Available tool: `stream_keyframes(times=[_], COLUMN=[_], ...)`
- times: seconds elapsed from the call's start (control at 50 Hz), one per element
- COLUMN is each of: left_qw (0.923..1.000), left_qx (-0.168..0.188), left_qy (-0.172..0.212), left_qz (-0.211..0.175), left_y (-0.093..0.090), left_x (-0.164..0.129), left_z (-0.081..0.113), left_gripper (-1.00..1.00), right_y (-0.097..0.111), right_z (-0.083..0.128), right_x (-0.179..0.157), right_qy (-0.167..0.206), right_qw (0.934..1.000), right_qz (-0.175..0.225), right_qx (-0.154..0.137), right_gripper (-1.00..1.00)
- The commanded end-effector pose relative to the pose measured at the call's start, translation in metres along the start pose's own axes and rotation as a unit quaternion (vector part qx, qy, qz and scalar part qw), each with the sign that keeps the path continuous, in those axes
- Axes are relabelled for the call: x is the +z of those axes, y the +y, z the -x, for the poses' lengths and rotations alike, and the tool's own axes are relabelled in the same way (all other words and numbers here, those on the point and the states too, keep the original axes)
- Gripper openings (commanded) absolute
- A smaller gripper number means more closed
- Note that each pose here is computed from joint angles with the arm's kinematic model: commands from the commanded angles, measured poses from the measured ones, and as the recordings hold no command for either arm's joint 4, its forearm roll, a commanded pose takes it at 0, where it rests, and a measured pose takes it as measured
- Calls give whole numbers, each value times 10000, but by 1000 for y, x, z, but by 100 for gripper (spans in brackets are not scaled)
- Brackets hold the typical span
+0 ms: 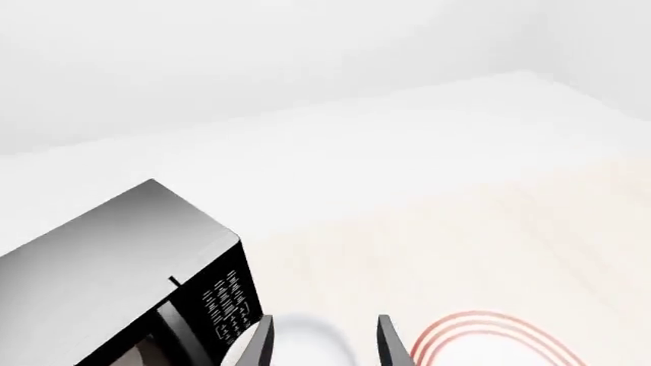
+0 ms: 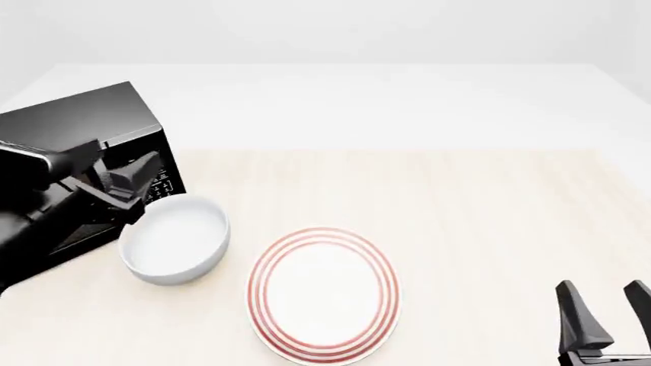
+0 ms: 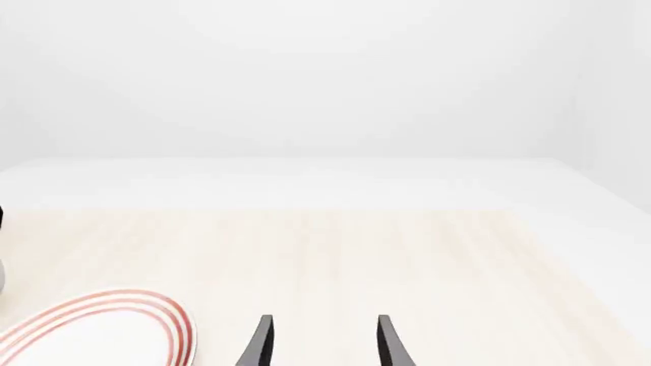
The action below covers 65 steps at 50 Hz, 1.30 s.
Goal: Put the white bowl to the right of the plate.
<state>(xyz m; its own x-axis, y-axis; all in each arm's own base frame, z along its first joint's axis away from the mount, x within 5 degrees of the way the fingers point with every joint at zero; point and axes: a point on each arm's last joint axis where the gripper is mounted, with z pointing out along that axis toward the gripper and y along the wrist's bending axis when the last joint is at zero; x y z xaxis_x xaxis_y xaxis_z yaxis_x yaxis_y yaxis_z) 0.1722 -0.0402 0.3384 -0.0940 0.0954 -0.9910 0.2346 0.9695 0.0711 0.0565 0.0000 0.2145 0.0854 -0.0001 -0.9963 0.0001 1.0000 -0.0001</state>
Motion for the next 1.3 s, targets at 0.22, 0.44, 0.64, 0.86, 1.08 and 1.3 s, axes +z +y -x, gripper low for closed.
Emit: stream_keyframes(times=[0.22, 0.44, 0.64, 0.86, 1.08, 1.3], left_qw=[9904, 9798, 9741, 9611, 9516, 9449], left_qx=[-102, -207, -126, -264, -208, -166], left_qy=[1337, 1972, 2231, 2683, 2999, 3230], left_qz=[-342, -254, -335, -594, -632, -506], left_y=[-12, -5, -8, -32, -36, -27], left_x=[78, 100, 120, 145, 154, 166], left_z=[37, 69, 84, 94, 82, 52], left_gripper=[100, 100, 100, 100, 100, 100], right_y=[0, 0, 0, 0, 0, 0], right_z=[0, 0, 0, 0, 0, 0], right_x=[0, 0, 0, 0, 0, 0], right_qy=[0, 1, 0, 0, 0, 0], right_qw=[10000, 10000, 10000, 10000, 10000, 10000], right_qz=[-1, -1, -2, 0, -1, -1], right_qx=[0, 0, 2, 1, 0, 0], right_gripper=[100, 100, 100, 100, 100, 100])
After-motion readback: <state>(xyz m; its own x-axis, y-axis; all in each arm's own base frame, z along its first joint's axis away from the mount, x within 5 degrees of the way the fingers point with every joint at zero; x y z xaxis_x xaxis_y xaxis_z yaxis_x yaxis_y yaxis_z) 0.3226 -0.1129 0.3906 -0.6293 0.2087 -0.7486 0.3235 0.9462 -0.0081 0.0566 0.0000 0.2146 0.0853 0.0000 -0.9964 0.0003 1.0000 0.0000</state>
